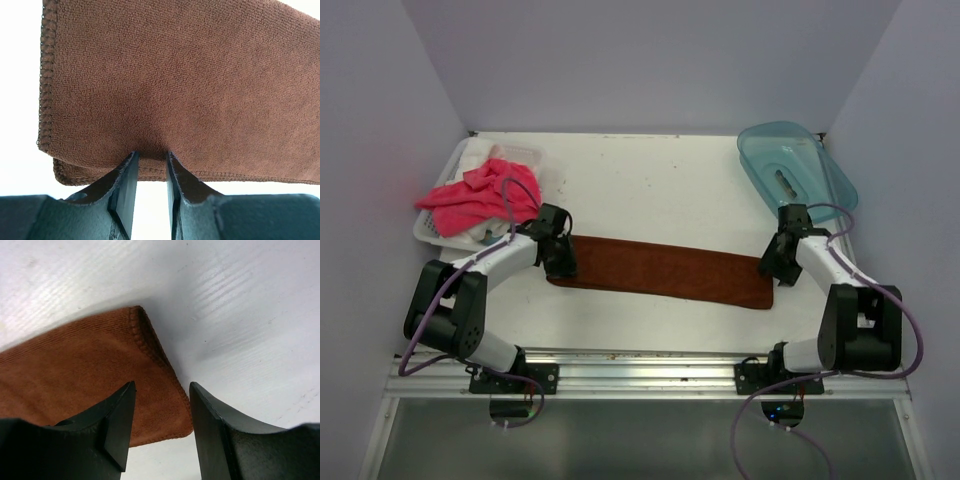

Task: Roll the towels
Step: Fold the towel

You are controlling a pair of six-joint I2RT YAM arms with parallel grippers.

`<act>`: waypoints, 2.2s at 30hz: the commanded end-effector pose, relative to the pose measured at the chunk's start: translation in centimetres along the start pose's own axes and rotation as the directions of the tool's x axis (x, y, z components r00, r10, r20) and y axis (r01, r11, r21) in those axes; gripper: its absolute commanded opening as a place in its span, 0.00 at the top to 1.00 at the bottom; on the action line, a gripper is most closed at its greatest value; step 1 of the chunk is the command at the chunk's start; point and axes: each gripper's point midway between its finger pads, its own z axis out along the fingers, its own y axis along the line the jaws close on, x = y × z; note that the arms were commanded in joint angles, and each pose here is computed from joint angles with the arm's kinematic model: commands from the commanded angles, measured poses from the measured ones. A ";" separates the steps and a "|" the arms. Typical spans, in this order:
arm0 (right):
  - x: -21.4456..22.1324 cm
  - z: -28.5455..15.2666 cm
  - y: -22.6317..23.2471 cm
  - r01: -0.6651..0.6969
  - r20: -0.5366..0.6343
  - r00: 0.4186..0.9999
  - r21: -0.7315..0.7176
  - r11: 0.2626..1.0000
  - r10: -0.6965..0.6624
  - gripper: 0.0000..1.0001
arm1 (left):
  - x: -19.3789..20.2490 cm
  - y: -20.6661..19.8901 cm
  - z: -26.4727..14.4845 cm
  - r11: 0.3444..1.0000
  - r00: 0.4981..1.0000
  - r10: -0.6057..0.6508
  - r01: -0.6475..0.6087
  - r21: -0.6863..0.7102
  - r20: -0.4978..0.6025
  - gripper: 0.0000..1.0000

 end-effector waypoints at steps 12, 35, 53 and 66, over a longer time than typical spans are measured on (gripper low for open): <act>1.9 3.3 0.2 -0.003 -0.093 0.996 0.012 1.000 0.004 0.63 | -0.9 0.7 -0.1 1.000 0.999 0.013 -0.012 -0.025 0.049 0.68; -3.0 -6.4 -2.7 -0.106 0.197 0.976 0.029 0.994 0.098 1.00 | 2.2 -4.0 1.0 0.993 0.999 0.044 -0.042 0.111 -0.012 0.70; -9.1 -19.0 1.8 0.035 0.403 0.915 -0.170 0.985 0.037 1.00 | 2.4 -12.5 -5.7 0.944 0.975 0.215 -0.223 0.244 0.059 0.67; -3.6 -20.4 16.5 0.391 0.426 0.865 -0.238 0.889 -0.266 1.00 | -0.7 -7.3 -2.1 0.978 0.995 0.090 -0.096 0.185 0.037 0.71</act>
